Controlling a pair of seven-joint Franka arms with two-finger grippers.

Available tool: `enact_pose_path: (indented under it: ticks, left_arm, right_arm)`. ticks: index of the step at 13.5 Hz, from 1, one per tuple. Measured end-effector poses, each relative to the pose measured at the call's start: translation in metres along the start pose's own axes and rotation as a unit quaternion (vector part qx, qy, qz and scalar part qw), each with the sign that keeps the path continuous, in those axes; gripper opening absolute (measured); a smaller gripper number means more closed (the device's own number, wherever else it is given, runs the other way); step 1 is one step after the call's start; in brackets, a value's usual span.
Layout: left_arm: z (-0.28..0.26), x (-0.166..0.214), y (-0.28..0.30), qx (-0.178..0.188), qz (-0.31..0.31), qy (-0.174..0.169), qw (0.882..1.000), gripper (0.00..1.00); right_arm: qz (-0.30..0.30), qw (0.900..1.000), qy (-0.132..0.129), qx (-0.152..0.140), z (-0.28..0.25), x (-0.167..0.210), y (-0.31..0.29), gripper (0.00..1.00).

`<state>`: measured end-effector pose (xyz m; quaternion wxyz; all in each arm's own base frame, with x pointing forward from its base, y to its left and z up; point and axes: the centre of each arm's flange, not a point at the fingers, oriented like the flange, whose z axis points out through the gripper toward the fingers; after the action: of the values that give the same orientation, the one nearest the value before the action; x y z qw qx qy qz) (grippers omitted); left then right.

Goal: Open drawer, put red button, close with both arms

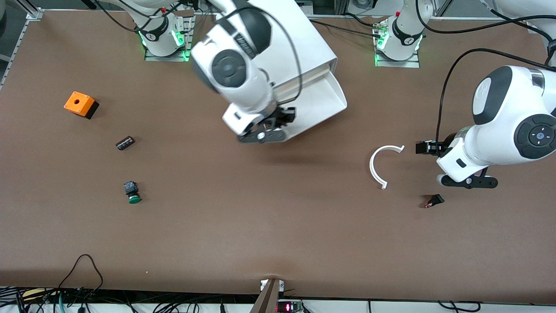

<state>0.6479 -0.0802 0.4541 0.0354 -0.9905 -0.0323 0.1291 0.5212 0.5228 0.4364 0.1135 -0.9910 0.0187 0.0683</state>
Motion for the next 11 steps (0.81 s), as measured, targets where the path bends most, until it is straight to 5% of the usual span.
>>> enact_pose_path:
  ticks: [4, 11]
  left_arm:
    - [0.024, 0.005, 0.015, -0.022, -0.044, 0.0, 0.999, 1.0]
    - [0.071, -0.026, 0.131, -0.035, -0.132, -0.01, 0.991, 1.0]
  right_arm:
    - [0.034, 0.999, 0.001, -0.022, 0.037, -0.035, -0.034, 0.4]
    - [0.056, 0.996, -0.009, -0.063, 0.085, -0.065, -0.047, 0.4]
